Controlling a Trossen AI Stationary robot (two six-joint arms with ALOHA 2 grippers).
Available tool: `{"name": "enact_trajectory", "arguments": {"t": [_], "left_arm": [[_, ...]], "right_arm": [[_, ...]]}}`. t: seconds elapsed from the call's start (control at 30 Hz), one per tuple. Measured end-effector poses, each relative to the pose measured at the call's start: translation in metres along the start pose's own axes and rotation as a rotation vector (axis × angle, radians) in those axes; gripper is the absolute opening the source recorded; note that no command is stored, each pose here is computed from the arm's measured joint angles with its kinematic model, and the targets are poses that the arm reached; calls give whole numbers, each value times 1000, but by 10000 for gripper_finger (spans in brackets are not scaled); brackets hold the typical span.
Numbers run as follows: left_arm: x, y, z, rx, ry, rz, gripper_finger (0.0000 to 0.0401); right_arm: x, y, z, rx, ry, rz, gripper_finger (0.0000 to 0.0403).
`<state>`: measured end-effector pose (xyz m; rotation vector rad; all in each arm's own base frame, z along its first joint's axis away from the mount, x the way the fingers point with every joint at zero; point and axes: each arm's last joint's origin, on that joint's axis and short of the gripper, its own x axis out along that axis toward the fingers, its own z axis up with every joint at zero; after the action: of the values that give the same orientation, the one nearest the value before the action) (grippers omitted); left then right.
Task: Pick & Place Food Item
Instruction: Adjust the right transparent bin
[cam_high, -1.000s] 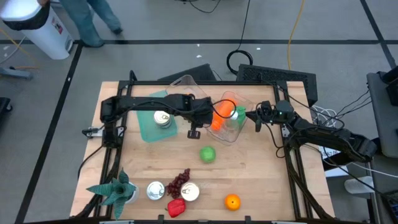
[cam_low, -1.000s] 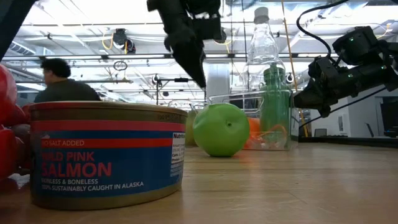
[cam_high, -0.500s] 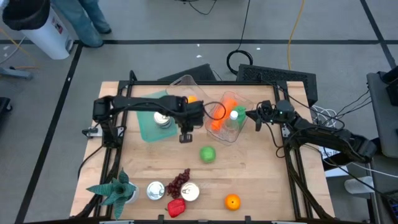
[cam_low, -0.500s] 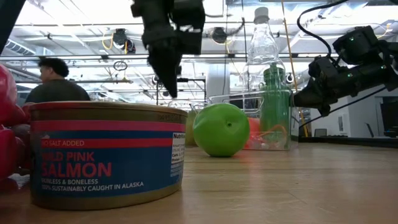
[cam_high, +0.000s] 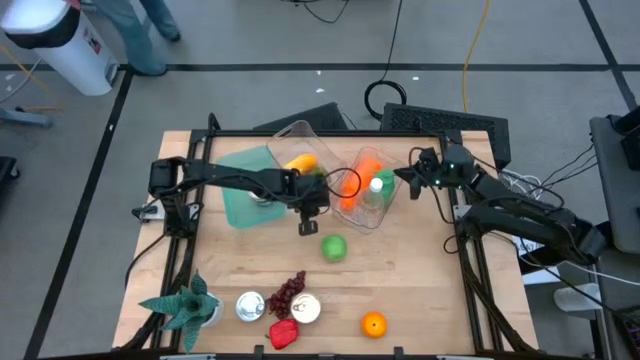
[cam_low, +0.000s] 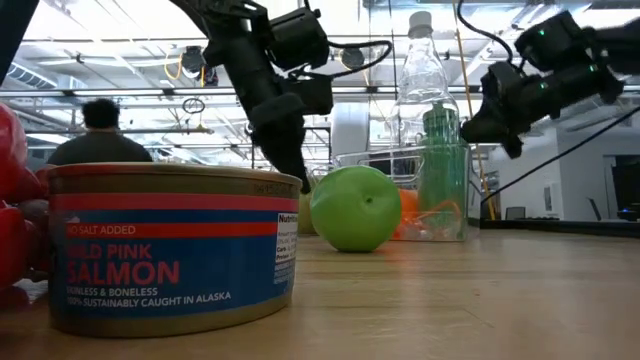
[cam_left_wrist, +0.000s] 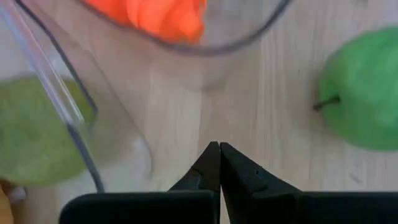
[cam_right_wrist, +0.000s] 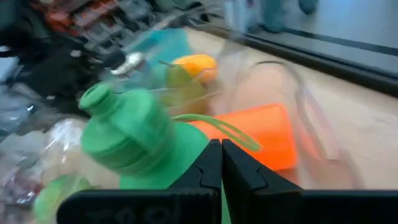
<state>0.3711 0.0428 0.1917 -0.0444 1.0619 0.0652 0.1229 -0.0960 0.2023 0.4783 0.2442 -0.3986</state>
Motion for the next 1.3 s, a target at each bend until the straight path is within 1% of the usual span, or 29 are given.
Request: {"name": "enact_trajectory", "arguments": {"t": [0.1,0.17,0.23,0.37,0.43,0.5,0.6,0.73,0.83,0.97,1.17,1.3], "left_arm": [[1,5,2,-6,-33,8,10],[1,10,3,-17,-50,16,5],[0,15,5,-23,-69,25,3],[0,21,5,-33,-81,31,12],[0,25,6,-40,-88,36,12],[0,27,6,-41,-98,42,7],[-1,27,9,-36,-130,46,3],[-1,27,11,-38,-143,36,14],[-1,25,11,-51,-144,24,12],[0,19,12,-49,-151,10,3],[-1,5,17,-29,-192,1,15],[-1,-1,18,-26,-201,1,7]], "right_arm": [[-11,7,15,-3,59,-87,0],[-24,13,23,-2,114,-159,0],[-37,20,26,14,184,-224,0],[-56,28,10,97,356,-313,0],[-58,27,-2,141,419,-354,0],[-53,24,-16,160,449,-376,0],[-39,19,-30,166,403,-342,0],[-21,14,-43,170,323,-282,0],[-15,8,-51,173,306,-317,0],[-11,5,-53,154,284,-369,0],[-3,3,-53,112,234,-344,0],[1,2,-54,100,242,-351,0]]}}
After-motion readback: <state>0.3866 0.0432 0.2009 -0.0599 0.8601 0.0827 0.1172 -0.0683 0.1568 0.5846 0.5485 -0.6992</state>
